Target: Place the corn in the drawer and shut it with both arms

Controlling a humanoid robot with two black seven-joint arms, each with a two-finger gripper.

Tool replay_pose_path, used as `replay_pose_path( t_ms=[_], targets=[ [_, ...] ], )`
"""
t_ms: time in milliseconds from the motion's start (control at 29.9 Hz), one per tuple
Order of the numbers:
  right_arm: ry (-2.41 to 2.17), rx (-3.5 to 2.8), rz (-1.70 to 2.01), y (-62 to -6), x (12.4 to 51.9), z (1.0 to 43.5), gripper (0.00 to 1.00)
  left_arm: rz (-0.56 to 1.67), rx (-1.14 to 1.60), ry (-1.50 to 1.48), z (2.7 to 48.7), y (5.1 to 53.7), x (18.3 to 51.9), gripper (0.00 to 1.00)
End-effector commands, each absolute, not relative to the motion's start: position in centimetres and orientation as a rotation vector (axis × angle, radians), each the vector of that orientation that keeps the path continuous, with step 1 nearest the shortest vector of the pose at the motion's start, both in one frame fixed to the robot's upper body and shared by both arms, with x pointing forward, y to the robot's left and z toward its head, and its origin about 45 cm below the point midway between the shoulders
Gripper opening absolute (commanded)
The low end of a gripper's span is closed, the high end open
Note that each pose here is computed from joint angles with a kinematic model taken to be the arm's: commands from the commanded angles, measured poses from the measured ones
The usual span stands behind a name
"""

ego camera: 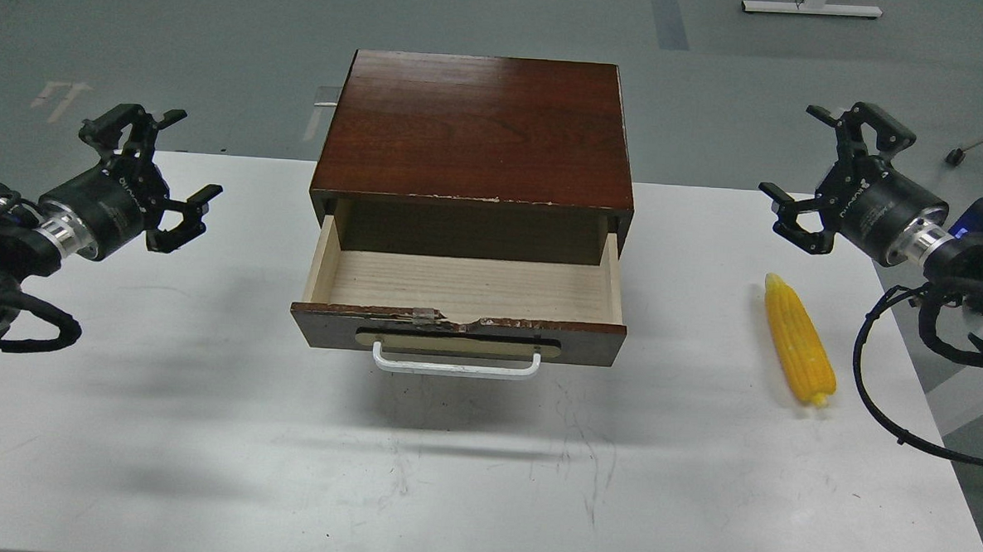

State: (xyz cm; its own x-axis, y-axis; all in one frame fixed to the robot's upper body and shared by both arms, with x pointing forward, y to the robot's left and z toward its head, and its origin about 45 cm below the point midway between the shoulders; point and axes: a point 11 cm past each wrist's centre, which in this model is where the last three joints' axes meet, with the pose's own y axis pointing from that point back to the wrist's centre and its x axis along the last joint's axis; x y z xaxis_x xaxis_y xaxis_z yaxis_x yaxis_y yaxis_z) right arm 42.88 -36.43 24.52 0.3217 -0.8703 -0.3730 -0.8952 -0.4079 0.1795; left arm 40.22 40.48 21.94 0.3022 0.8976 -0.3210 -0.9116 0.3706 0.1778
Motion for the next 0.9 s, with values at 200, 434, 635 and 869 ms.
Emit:
replay_pose_path(
  t_ms=[200, 434, 635, 869],
  targets=[
    [1.625, -2.593, 0.702, -35.6, 42.5, 23.8, 1.0, 1.15, -0.061, 0.409, 22.1, 39.1, 39.4, 0.98],
    [1.634, -2.6, 0.703, -35.7, 42.4, 23.7, 1.0, 1.145, -0.066, 0.412, 22.0, 38.8, 39.4, 0.98],
    [1.645, -2.622, 0.681, -36.0, 42.3, 23.9, 1.0, 1.147, -0.067, 0.41, 22.1, 38.9, 39.5, 0.98],
    [1.685, -2.662, 0.642, -37.0, 42.0, 24.1, 1.0, 1.149, -0.07, 0.408, 22.2, 38.9, 39.5, 0.98]
  ],
)
